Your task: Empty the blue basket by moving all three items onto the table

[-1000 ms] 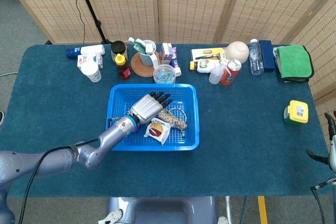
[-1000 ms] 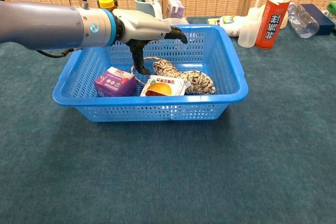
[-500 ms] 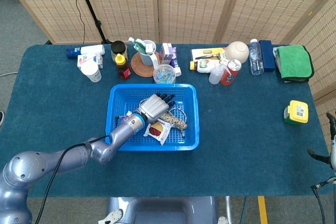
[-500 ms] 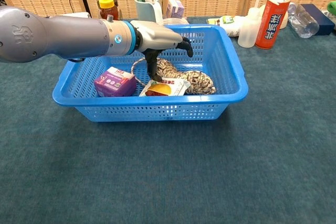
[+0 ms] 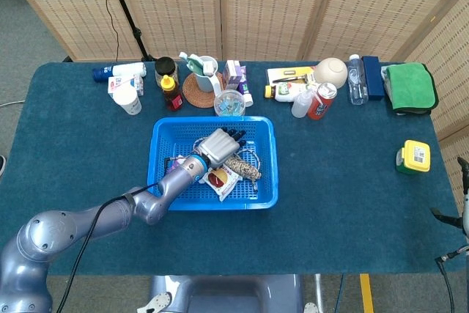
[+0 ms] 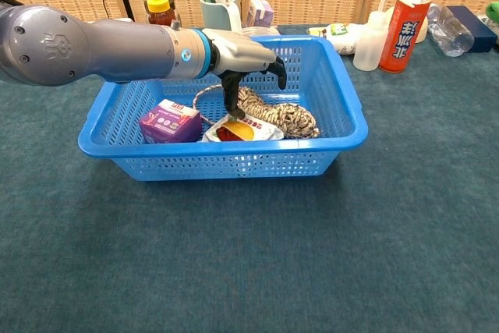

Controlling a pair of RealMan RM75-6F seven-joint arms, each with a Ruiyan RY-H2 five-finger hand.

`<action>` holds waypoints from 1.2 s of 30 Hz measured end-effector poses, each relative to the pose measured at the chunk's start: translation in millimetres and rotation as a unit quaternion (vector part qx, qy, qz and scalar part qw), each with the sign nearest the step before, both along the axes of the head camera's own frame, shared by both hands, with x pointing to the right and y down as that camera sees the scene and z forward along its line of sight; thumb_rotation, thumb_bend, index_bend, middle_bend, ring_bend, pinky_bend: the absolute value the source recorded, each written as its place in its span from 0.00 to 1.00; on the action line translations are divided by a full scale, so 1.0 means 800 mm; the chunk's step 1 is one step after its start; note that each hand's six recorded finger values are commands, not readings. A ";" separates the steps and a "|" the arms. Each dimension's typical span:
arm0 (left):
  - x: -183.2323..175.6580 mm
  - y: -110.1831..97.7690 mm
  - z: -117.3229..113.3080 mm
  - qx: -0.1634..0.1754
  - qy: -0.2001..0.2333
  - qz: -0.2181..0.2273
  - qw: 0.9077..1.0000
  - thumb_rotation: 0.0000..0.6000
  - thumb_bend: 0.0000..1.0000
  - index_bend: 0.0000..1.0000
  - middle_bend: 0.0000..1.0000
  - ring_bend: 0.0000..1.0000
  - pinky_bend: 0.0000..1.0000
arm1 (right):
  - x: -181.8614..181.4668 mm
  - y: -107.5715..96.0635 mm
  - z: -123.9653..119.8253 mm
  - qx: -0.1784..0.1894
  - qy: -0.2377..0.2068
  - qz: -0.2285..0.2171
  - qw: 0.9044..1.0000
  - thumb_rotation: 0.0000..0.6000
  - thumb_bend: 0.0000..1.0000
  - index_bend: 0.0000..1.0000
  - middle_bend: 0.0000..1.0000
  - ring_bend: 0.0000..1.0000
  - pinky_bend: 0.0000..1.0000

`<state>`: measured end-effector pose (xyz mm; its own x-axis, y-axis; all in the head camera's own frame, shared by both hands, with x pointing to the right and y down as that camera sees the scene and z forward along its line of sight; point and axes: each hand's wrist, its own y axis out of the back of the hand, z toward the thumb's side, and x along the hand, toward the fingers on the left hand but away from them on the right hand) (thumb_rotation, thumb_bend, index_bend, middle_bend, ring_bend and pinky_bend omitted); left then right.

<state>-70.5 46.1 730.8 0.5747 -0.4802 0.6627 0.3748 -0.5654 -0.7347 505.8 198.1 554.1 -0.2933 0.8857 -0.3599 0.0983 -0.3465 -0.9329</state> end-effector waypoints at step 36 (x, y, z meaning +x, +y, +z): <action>0.001 -0.002 -0.054 0.019 0.067 -0.024 0.997 1.00 0.39 0.71 0.52 0.50 0.59 | -0.006 0.001 -0.007 0.008 -0.010 -0.006 1.000 1.00 0.00 0.00 0.00 0.00 0.00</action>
